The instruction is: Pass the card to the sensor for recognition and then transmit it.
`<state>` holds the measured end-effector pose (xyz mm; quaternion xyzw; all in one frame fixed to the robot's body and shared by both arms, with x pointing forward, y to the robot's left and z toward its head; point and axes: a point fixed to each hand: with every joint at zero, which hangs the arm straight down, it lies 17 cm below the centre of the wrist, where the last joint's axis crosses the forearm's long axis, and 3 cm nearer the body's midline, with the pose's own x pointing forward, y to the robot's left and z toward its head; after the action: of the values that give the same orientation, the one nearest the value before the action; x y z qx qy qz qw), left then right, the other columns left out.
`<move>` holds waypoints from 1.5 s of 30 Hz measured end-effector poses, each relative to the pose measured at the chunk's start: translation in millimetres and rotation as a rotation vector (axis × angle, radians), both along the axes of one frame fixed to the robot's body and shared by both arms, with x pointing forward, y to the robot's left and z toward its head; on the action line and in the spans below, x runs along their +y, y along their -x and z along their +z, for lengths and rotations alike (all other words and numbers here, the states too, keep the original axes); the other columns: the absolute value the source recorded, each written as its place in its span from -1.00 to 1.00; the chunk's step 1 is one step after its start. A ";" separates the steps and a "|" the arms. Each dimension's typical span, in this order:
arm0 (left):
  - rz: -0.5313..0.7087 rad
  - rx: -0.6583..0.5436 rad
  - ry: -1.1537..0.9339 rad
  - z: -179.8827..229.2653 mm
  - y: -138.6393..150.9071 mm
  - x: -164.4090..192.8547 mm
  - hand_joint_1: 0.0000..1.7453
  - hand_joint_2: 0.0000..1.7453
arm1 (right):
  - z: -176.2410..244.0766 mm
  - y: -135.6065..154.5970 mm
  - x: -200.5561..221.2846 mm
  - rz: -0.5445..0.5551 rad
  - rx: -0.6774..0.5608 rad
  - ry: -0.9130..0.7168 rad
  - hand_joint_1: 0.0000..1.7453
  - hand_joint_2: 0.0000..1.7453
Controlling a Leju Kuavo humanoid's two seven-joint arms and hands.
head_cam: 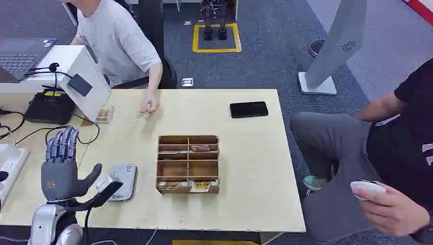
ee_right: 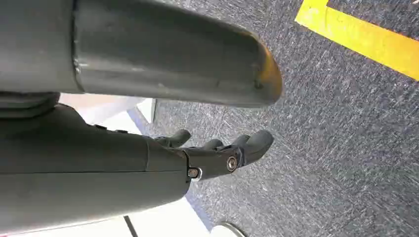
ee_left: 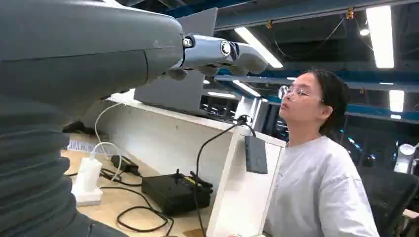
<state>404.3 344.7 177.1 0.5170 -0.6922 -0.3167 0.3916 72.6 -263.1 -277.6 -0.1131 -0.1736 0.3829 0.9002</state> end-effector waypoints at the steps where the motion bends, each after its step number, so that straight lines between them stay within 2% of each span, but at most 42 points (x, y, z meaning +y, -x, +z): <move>1: 0.001 0.000 0.002 -0.1 0.0 0.0 -1.00 1.00 | 0.0 0.0 0.0 0.000 0.000 0.000 -1.00 -1.00; 23: 0.003 -0.004 0.010 1.0 -0.6 -1.8 -1.00 1.00 | 0.0 -0.2 -0.1 -0.006 -0.001 -0.001 -1.00 -1.00; 24: 0.004 -0.005 0.011 1.2 -0.7 -1.9 -0.82 1.00 | 0.0 -0.2 -0.1 -0.007 -0.001 -0.001 -1.00 -1.00; 25: 0.004 -0.005 0.013 1.1 -0.7 -2.1 -0.82 1.00 | 0.1 -0.2 -0.1 -0.007 -0.001 -0.002 -1.00 -1.00; 26: 0.004 -0.005 0.015 1.0 -0.7 -2.2 1.00 1.00 | 0.1 -0.2 -0.1 -0.007 -0.001 -0.002 -1.00 -1.00; 45: 0.003 0.007 0.019 -0.7 -1.9 -2.2 1.00 1.00 | -0.2 0.4 -0.6 -0.001 0.003 0.003 -1.00 -1.00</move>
<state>406.1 342.4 176.4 0.5132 -0.6931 -0.3111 0.3993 72.2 -263.7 -277.7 -0.1140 -0.1715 0.3828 0.9006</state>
